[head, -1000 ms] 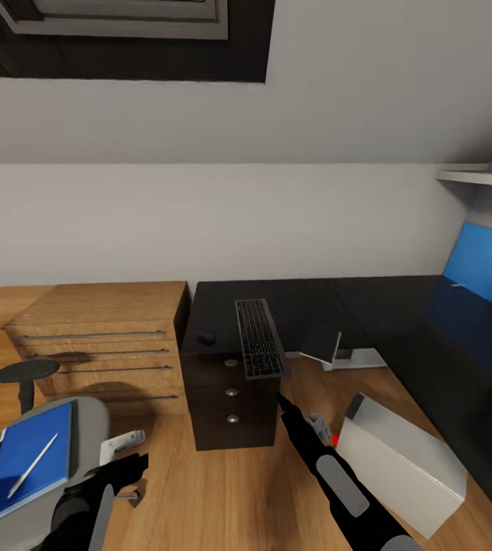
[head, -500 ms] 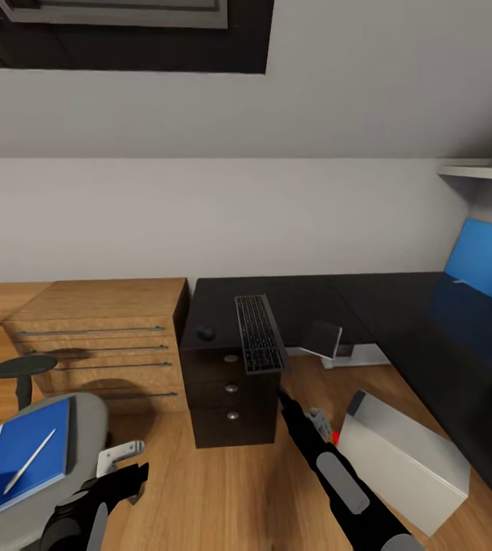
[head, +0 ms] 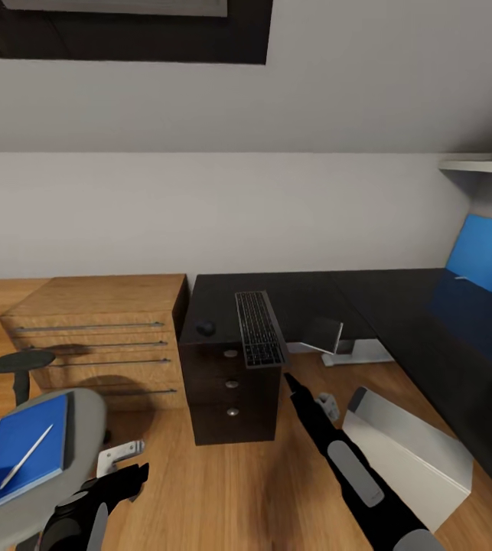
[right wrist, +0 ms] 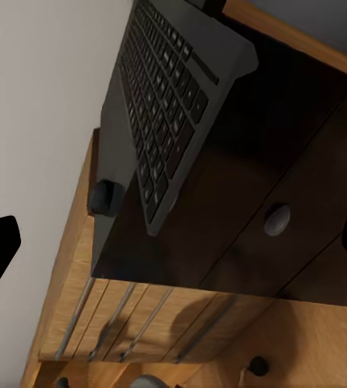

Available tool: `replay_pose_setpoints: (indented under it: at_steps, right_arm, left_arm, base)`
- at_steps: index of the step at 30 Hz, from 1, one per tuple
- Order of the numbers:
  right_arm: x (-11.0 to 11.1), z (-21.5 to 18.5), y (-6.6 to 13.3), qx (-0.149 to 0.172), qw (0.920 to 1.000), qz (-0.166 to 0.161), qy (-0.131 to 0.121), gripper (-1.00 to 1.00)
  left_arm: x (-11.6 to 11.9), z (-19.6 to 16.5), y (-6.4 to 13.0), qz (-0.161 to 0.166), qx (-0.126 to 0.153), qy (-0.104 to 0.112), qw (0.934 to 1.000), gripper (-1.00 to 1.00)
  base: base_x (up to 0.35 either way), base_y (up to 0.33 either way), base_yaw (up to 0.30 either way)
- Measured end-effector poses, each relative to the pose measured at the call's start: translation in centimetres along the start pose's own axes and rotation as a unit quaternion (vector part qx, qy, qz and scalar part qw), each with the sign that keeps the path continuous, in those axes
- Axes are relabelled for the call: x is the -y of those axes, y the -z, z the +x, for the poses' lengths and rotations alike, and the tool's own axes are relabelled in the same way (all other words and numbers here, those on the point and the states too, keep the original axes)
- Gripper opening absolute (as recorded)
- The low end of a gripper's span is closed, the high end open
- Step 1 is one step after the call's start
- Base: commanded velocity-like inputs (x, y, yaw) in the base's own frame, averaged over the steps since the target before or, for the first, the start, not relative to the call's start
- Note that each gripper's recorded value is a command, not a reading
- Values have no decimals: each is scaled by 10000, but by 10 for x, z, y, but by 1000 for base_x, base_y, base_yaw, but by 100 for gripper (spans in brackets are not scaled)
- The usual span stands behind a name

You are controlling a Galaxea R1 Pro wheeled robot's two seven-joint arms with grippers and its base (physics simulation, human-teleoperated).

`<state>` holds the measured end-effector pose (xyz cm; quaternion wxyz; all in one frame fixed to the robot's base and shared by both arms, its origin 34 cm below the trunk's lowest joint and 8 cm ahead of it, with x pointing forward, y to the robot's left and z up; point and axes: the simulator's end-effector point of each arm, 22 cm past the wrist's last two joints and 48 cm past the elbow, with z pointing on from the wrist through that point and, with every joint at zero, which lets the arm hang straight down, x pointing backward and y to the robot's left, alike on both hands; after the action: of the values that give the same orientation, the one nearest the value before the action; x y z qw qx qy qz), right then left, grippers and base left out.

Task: In the bedroom, organize the workspace by keeping the computer under the desk, ensuring the monitor is on the desk, placing the keyboard on the desk next to the monitor, placing the mouse on the desk next to the keyboard, moving the folder from the swivel chair onto the desk next to the mouse, stacking the notebook on top of the folder with the pen on top of the notebook, and positioning the swivel chair next to the desk.

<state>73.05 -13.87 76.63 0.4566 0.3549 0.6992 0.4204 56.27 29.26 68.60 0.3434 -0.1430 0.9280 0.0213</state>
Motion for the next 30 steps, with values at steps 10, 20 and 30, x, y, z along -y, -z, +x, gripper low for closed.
replay_pose_setpoints:
  at_steps: [10, 20, 30]
  right_arm:
    - [17, -1, -2, 27, 10000, -22, 53, 100]
    - [33, 11, -5, -37, 10000, -10, 54, 100]
    - [53, 35, -6, -448, 9990, -1, -41, 100]
  left_arm:
    - [-1, 13, -13, -3, -5, -2, 10000, 100]
    - [-1, 26, -26, 7, -3, -5, 10000, 100]
    - [-3, 41, -40, 13, -17, -4, 10000, 100]
  base:
    - [0, 0, 0]
    - [0, 0, 0]
    - [0, 0, 0]
